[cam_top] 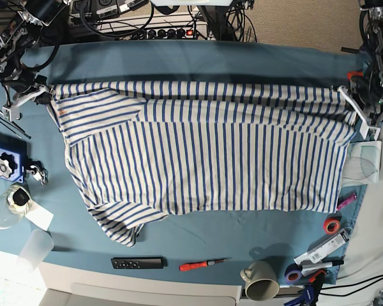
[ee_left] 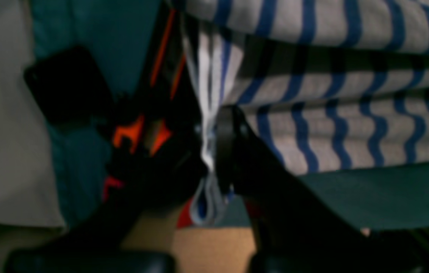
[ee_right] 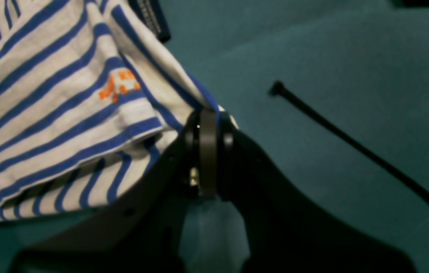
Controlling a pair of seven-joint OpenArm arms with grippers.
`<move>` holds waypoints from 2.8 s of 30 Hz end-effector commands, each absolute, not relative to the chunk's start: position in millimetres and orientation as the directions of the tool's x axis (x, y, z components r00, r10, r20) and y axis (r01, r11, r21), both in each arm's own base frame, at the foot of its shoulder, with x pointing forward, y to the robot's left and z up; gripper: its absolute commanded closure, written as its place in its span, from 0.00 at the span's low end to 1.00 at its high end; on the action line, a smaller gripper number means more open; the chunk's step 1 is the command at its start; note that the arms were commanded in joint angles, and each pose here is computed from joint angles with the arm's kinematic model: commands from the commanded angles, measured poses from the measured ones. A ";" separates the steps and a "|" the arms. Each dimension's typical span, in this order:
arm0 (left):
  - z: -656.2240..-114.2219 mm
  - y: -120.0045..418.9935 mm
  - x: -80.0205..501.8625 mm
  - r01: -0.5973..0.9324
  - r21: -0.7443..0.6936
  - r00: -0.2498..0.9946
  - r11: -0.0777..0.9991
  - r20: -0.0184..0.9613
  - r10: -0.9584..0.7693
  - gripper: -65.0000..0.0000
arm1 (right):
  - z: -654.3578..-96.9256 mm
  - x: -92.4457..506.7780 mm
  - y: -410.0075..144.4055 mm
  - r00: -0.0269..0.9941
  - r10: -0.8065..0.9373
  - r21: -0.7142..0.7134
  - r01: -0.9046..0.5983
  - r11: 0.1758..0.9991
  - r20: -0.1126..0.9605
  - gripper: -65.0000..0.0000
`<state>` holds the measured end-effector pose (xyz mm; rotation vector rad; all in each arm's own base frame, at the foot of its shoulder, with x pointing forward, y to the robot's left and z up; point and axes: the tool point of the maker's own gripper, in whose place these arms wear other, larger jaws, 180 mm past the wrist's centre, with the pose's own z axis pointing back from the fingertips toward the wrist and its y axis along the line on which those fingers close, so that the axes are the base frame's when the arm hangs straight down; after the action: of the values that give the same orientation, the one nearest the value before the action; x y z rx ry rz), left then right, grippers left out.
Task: Fold the T-shirt properly
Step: 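Drag the folded edge back toward the arms with both grippers, then release the shirt edge and raise both grippers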
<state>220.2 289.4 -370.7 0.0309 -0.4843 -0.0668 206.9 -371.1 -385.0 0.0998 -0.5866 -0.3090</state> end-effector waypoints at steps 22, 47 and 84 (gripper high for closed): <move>-378.8 303.7 190.6 0.061 0.097 0.920 0.993 0.381 -0.094 1.00 | -373.2 152.9 -378.0 0.871 -0.206 0.029 0.216 0.976 0.447 1.00; -337.1 327.9 210.9 -0.023 0.319 0.870 0.947 0.474 -0.138 0.70 | -368.5 160.4 -365.1 0.861 -0.208 0.097 0.184 0.978 0.464 0.74; -337.2 323.6 168.0 0.051 0.406 0.890 0.912 0.396 -0.227 0.47 | -361.7 158.9 -367.0 0.879 -0.166 0.079 0.146 0.986 0.447 0.65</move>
<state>164.3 317.7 -345.9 0.3666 -0.4361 -0.1362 152.5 -358.8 -373.9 0.0714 -0.4375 -0.1855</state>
